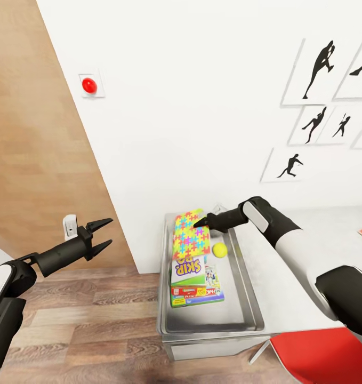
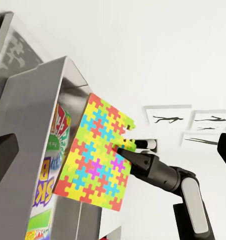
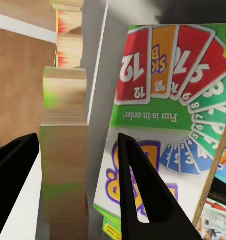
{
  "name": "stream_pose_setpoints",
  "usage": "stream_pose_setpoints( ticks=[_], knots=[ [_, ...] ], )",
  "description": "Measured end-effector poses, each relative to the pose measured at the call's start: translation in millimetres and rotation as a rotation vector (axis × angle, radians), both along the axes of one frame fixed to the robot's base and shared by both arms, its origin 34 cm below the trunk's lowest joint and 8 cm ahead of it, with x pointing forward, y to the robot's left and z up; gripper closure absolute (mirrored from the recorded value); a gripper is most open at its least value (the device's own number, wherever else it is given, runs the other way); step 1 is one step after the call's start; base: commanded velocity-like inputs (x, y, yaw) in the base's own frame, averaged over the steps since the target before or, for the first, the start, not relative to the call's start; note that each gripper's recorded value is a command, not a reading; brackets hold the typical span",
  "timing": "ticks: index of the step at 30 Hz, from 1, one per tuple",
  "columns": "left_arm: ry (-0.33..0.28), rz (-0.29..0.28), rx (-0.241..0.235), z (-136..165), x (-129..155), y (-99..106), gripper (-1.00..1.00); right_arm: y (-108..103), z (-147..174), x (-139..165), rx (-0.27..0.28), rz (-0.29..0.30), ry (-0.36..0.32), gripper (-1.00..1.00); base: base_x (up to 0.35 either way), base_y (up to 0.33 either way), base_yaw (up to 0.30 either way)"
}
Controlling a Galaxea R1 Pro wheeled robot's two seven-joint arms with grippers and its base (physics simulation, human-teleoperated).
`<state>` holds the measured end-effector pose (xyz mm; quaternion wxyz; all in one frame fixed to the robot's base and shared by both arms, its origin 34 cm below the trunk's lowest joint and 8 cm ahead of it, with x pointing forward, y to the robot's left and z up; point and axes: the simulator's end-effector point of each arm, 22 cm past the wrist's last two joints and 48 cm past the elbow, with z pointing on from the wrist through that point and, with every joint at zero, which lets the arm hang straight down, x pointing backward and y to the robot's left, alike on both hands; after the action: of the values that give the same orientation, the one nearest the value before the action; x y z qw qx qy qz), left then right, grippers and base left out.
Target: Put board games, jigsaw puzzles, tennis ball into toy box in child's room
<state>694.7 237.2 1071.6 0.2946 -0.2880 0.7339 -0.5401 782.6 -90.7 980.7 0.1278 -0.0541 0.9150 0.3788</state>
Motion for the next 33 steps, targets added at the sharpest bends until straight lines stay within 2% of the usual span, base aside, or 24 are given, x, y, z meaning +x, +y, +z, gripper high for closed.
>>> stream_pose_setpoints(
  ticks=[12,33],
  knots=[
    [0.000,0.000,0.000,0,0,0,-1.00,-13,16,16,-0.010,-0.017,-0.034,1.00,0.000,0.000,0.000],
    [0.017,0.000,-0.003,-10,1,-1,-1.00,-10,10,18,-0.004,-0.015,-0.024,1.00,0.000,0.000,0.000]
  ],
)
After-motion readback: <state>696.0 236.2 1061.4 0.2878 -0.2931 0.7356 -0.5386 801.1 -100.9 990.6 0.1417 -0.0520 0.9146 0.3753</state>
